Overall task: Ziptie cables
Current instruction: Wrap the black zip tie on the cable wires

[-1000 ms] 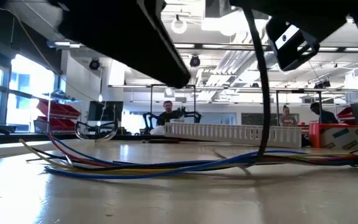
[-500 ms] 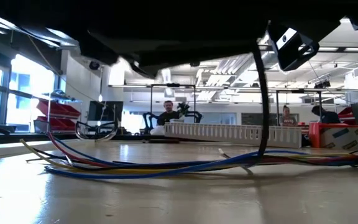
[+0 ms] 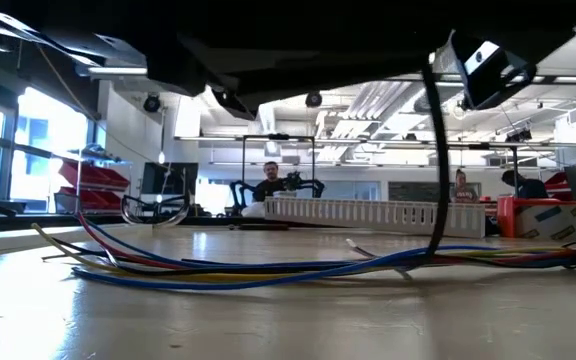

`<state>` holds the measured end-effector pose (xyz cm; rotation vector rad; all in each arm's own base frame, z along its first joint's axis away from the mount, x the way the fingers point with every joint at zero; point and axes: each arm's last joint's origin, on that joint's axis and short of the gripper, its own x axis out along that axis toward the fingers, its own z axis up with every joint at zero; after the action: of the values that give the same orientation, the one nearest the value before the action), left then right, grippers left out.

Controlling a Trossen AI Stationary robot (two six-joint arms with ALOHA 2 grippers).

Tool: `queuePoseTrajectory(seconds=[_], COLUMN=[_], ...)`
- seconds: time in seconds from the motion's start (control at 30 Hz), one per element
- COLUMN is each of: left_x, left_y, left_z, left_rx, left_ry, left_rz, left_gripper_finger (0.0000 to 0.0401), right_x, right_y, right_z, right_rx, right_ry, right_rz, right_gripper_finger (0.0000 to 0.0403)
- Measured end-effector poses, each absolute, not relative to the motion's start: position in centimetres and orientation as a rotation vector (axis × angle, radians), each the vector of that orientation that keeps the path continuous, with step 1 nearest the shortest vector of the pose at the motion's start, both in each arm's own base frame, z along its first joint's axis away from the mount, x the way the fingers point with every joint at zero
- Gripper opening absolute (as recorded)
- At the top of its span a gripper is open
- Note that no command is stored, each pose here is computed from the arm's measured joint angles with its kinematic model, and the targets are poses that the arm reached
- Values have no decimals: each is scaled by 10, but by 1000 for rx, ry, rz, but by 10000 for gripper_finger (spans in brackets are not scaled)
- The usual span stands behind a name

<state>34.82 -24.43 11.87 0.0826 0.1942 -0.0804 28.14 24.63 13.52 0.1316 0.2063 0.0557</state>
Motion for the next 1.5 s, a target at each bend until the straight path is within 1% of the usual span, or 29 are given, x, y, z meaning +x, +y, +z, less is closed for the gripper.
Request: queuePoseTrajectory(seconds=[0.23,0.3,0.47,0.63,0.73,0.83,0.9,0.97,1.1,1.17,1.5], left_x=[350,351,354,355,358,361,361,363,363,362,361], left_y=[-243,-242,-239,-236,-233,-230,-230,-233,-242,-246,-252], left_z=[123,123,122,122,121,114,111,111,117,120,122], left_rx=[64,70,61,45,-7,-37,-43,-39,10,34,43], left_ry=[152,154,170,170,162,175,177,168,143,133,129], left_rz=[-74,-86,-124,-114,-104,-81,-66,-60,-55,-41,-28], left_gripper_finger=[7,3,31,84,113,121,113,92,29,8,0], right_x=[277,276,276,277,277,277,277,277,275,274,265], right_y=[250,251,251,250,250,250,250,250,252,254,261], right_z=[135,135,135,135,135,135,135,135,135,135,132], right_rx=[137,134,130,130,128,128,129,132,131,131,90], right_ry=[207,207,205,199,197,197,197,197,197,197,224], right_rz=[60,56,40,27,28,27,26,25,30,37,25], right_gripper_finger=[0,0,0,0,0,0,0,0,0,0,0])
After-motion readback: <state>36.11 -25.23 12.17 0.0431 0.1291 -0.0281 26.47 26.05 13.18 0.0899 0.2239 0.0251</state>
